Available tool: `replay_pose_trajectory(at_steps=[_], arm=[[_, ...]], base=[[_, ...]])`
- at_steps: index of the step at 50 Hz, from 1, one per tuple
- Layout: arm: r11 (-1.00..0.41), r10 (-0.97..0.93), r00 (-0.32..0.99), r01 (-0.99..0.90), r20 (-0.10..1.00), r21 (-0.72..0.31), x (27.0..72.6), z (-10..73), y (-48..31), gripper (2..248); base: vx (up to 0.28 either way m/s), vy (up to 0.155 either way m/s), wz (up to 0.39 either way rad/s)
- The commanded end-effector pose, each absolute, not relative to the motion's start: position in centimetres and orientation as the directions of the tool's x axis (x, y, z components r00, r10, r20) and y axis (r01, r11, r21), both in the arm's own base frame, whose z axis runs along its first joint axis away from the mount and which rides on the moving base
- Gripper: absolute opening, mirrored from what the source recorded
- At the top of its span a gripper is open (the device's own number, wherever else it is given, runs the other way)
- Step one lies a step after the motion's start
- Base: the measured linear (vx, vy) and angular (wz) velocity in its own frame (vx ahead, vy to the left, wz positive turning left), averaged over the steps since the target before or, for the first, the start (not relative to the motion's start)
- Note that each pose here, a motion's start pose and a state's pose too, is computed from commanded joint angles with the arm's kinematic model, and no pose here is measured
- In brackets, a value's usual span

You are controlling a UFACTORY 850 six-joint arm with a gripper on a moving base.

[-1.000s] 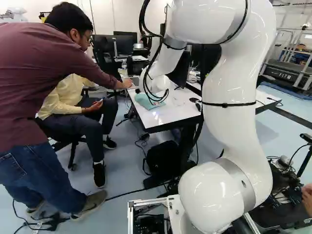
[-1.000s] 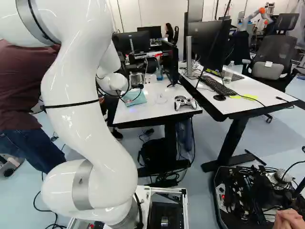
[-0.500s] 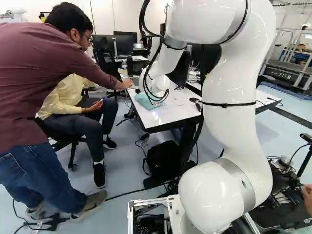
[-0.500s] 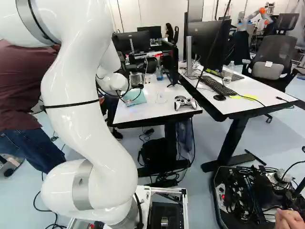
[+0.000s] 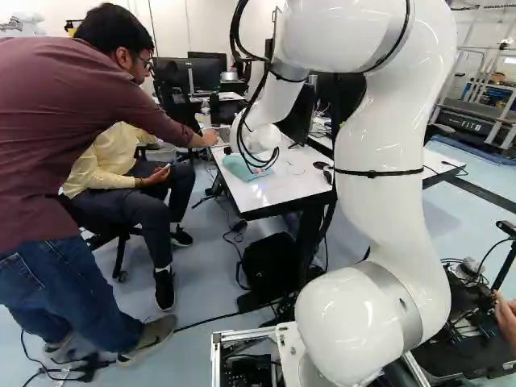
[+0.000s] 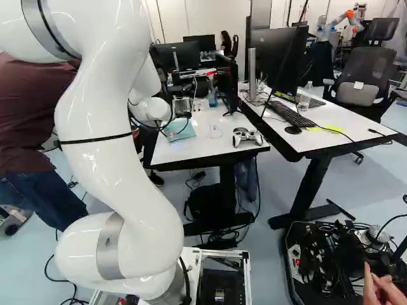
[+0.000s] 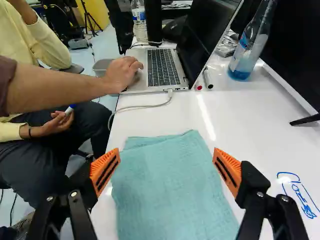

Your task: Clean the table with the green towel

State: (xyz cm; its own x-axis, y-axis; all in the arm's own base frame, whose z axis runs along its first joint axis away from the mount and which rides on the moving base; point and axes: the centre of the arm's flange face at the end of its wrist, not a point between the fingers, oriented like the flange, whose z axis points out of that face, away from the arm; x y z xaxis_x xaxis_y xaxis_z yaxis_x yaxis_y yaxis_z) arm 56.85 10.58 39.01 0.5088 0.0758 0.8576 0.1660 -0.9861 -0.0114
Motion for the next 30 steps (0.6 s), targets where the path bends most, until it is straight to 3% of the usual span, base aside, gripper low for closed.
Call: replay_pose_trajectory(at_steps=[30], arm=[[-0.986,0.076,0.509,0.166,0.858,-0.011,56.85,39.01,10.58,247]], base=[[0.000,0.000,0.000]])
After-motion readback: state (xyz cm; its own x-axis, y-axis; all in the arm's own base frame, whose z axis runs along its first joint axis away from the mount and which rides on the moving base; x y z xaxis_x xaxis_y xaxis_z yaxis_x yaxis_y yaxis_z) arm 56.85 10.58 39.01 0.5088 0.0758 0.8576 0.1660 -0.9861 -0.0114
